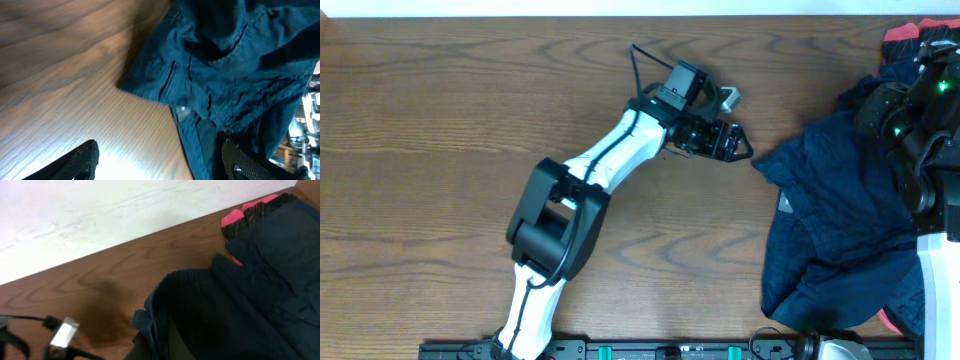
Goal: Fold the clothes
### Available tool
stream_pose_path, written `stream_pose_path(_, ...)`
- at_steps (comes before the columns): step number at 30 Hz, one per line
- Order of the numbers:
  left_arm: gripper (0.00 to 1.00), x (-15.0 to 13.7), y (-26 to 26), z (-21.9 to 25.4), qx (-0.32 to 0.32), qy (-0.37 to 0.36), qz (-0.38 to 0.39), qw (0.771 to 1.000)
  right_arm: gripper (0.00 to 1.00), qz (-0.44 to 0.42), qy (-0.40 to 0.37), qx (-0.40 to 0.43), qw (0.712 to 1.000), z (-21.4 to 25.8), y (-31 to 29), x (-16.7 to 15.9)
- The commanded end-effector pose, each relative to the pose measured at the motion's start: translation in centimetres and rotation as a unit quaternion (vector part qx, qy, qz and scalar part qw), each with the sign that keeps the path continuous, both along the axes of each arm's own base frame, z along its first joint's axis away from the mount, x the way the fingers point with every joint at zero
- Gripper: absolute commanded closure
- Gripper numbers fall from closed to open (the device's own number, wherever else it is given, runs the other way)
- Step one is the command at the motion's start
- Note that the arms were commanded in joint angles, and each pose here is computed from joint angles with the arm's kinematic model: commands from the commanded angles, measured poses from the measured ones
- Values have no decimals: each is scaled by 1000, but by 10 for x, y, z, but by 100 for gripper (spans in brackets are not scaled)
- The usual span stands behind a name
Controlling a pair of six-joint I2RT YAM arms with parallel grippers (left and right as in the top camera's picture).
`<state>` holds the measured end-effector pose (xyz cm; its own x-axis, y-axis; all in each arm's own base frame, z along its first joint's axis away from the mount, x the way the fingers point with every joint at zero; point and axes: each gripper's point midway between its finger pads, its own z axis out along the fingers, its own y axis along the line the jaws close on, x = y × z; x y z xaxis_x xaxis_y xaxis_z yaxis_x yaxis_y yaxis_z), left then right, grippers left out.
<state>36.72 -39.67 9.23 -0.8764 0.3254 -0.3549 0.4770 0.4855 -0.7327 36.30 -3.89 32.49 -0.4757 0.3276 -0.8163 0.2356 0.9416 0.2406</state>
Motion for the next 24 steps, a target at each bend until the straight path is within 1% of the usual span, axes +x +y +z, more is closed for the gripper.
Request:
stream_pose_path(1, 19, -13, -16, -9, -16, 44, -4, 999, 99, -6, -8, -11, 1000, 7, -5, -3)
stream_pose_path(13, 19, -24, -47, -56, -10, 95, 16, 995, 99, -5, 5, -10, 1000, 2, -4, -7)
stream_pose_path(17, 19, -25, -61, -64, -24, 100, 22, 994, 99, -5, 7, -9, 1000, 1, -4, -7)
stream_pose_path(21, 19, -21, -73, -68, -21, 97, 53, 994, 99, -5, 9, -9, 1000, 0, -4, -8)
stream_pose_path(22, 20, -20, -75, -68, -21, 91, 56, 994, 99, -5, 10, -9, 1000, 0, -4, -8)
stream_pose_path(23, 27, -19, -78, -65, -28, 82, 54, 995, 99, -5, 11, -9, 1000, 0, -4, -9)
stream_pose_path(24, 38, -18, -80, -63, -33, 79, 55, 995, 99, -5, 11, -9, 1000, 0, -4, -9)
